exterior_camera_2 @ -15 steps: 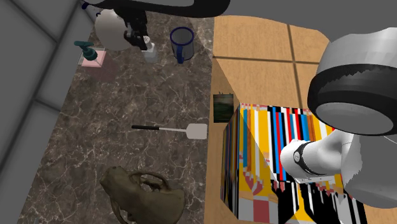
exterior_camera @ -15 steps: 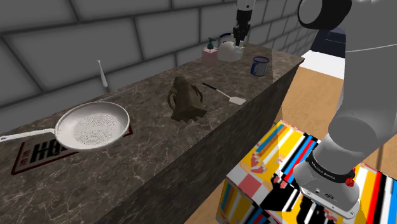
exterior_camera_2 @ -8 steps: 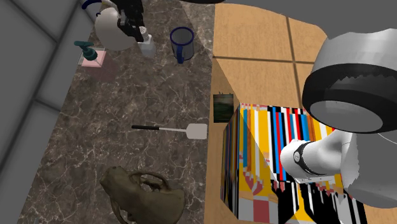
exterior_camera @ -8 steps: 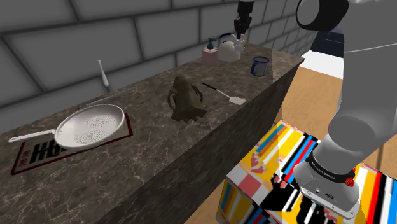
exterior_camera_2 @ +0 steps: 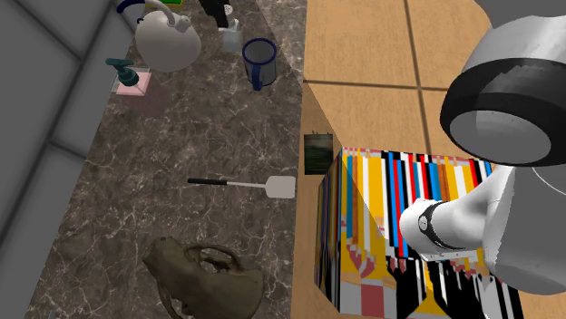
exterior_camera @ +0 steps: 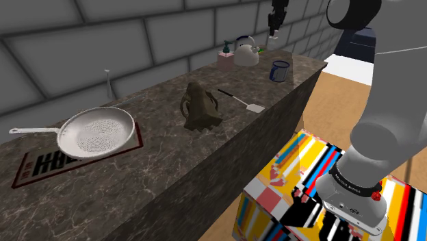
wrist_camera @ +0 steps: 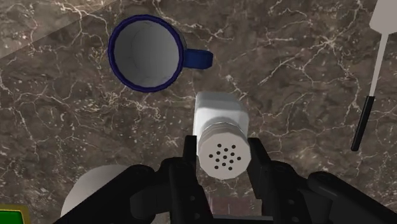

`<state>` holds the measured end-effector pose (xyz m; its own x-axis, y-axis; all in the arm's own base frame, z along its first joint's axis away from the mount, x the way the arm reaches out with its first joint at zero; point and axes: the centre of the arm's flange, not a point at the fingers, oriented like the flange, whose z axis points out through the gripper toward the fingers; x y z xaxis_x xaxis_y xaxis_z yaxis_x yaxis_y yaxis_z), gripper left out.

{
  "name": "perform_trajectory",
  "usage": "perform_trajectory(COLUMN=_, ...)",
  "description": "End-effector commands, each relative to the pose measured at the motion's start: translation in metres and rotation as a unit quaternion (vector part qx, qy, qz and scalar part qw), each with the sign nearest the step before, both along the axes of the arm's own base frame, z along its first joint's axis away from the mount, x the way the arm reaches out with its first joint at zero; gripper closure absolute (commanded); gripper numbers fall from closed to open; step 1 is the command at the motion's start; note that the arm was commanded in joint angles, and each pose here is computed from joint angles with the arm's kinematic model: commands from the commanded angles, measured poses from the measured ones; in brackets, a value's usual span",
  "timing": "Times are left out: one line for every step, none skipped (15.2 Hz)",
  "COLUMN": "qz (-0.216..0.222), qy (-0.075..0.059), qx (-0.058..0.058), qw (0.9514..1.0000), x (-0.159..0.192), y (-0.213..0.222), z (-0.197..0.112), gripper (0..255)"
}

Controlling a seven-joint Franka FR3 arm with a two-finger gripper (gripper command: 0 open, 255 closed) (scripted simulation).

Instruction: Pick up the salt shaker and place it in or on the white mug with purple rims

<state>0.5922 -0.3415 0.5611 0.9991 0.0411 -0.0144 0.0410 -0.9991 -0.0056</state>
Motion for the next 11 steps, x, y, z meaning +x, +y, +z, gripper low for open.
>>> perform_trajectory(qz=0.0, qy=0.0, qx=0.0, qw=1.0, x=-0.011, y=-0.023, z=0.006, gripper=255)
perform_trajectory(qz=0.0, qy=0.0, qx=0.0, qw=1.0, x=-0.018, y=-0.034, z=0.01, gripper=255)
perform_trajectory(qz=0.0, qy=0.0, qx=0.0, qw=1.0, x=-0.025, y=-0.045, z=0.013, gripper=255)
perform_trajectory(qz=0.0, qy=0.0, qx=0.0, qw=1.0, x=-0.032, y=-0.055, z=0.017, gripper=255)
perform_trajectory(qz=0.0, qy=0.0, qx=0.0, qw=1.0, x=-0.04, y=-0.068, z=0.021, gripper=255)
perform_trajectory(qz=0.0, qy=0.0, qx=0.0, qw=1.0, x=-0.04, y=-0.068, z=0.016, gripper=255)
perform_trajectory(qz=0.0, qy=0.0, qx=0.0, qw=1.0, x=-0.04, y=-0.068, z=0.01, gripper=255)
perform_trajectory(qz=0.0, qy=0.0, qx=0.0, qw=1.0, x=-0.04, y=-0.068, z=0.005, gripper=255)
perform_trajectory(qz=0.0, qy=0.0, qx=0.0, qw=1.0, x=-0.04, y=-0.068, z=0.0, gripper=255)
perform_trajectory(qz=0.0, qy=0.0, qx=0.0, qw=1.0, x=-0.04, y=-0.068, z=-0.005, gripper=255)
perform_trajectory(qz=0.0, qy=0.0, qx=0.0, qw=1.0, x=-0.04, y=-0.068, z=-0.011, gripper=255)
